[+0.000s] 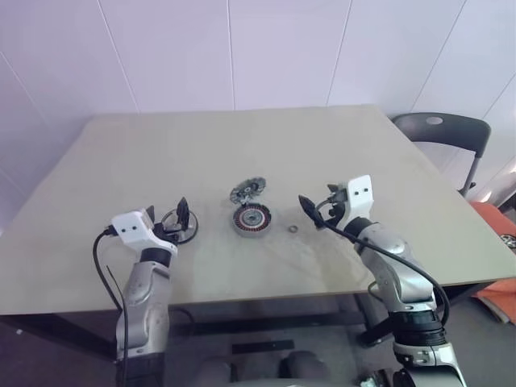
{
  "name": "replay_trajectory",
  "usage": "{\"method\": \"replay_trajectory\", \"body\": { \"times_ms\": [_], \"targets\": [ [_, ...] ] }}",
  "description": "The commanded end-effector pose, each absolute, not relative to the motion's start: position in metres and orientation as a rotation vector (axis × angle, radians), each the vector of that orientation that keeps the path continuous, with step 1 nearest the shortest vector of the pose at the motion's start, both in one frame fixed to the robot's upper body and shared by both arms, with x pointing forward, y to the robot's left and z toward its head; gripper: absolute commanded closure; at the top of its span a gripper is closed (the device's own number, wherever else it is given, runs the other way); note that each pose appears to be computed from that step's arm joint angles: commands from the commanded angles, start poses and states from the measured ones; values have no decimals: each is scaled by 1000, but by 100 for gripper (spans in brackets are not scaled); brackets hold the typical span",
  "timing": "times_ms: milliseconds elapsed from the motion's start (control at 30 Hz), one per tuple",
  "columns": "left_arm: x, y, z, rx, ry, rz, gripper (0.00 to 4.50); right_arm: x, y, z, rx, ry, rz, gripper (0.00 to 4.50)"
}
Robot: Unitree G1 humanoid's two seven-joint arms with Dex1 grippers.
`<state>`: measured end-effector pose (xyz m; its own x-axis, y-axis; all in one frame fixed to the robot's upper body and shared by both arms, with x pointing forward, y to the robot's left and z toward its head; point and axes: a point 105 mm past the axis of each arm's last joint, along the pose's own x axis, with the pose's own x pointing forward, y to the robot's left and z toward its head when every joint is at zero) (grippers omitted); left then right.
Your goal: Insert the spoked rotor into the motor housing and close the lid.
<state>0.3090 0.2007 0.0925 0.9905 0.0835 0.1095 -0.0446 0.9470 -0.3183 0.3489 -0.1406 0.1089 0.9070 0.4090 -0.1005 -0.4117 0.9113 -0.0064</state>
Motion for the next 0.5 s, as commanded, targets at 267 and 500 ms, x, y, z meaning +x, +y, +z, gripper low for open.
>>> {"method": "replay_trajectory", "body": {
  "times_ms": [267,500],
  "targets": [
    [306,204,110,-312,-190,70,0,350,-132,118,-40,60,455,3],
    [307,204,111,-312,-188,70,0,342,-118,97,-11,145,498,3]
  ]
}}
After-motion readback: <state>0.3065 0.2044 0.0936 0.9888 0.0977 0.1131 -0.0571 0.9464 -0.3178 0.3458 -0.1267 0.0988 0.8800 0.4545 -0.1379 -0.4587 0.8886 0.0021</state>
